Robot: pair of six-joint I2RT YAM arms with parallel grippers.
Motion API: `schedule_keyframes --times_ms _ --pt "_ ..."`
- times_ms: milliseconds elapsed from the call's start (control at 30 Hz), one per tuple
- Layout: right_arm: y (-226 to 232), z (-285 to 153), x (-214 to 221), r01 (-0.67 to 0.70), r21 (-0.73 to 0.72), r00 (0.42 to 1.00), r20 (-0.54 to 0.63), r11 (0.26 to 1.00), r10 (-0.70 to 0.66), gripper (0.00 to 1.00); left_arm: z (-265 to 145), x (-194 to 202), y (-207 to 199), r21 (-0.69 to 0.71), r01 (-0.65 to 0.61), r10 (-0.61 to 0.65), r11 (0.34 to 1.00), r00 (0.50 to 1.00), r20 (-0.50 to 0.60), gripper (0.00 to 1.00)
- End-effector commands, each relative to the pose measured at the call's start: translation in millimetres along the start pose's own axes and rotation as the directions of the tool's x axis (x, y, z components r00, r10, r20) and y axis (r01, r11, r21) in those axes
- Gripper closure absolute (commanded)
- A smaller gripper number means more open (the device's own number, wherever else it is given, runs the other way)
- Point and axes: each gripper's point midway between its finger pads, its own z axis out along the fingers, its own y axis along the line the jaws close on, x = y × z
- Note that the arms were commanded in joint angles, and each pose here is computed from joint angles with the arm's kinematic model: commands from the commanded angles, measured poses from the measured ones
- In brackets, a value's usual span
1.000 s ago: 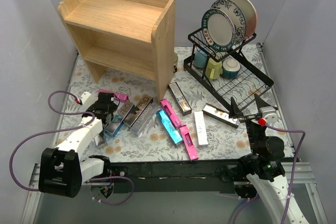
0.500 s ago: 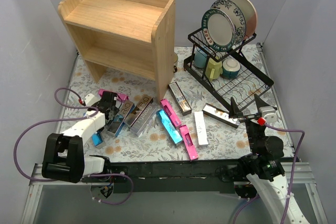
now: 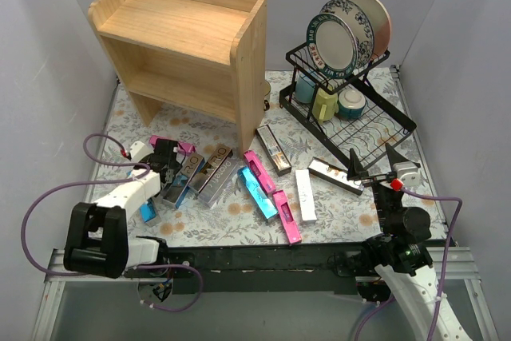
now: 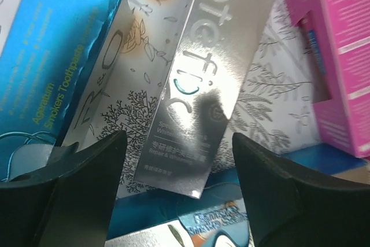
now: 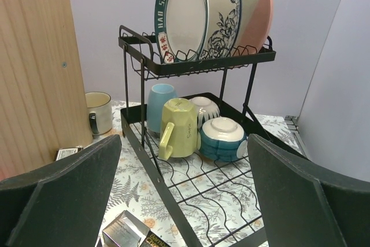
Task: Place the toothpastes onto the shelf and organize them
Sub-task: Pick up the toothpaste from the center of the board.
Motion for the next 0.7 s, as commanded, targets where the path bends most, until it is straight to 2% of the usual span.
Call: schedule_keyframes --times_ms 0,100,267,367,533,667 --pt "-8.4 -6.2 -28.4 -0.023 0.032 0.993 0.115 0.999 0.02 0.02 7.9 4.2 -2.2 -0.022 -0.01 0.009 1.0 1.0 -0.017 0.31" --pt "-8.9 -6.7 -29.0 -0.024 0.034 0.993 0.118 0.999 0.019 0.02 10.6 7.2 -3.9 -0.027 -0.022 0.021 0.999 0.999 -0.031 0.38" --pt "-10.9 -7.3 -29.4 -0.021 0.044 0.993 0.119 0.999 0.016 0.01 4.7 2.0 -6.4 -0.016 -0.029 0.028 0.999 0.999 -0.033 0.58" --pt "-10.5 -7.3 -29.1 -0.02 0.042 0.993 0.118 0.999 0.015 0.01 -7.3 -11.5 -9.6 0.015 -0.022 0.022 1.0 1.0 -0.001 0.66" --pt "-10.0 -7.3 -29.5 -0.021 0.04 0.993 0.12 0.999 0.016 0.01 -33.6 -43.4 -17.2 0.086 -0.03 0.023 0.996 0.997 0.078 0.69" --pt "-9.5 -7.3 -29.6 -0.021 0.037 0.993 0.12 0.999 0.016 0.01 -64.5 -75.9 -29.0 0.183 -0.082 0.053 0.98 0.986 0.158 0.7"
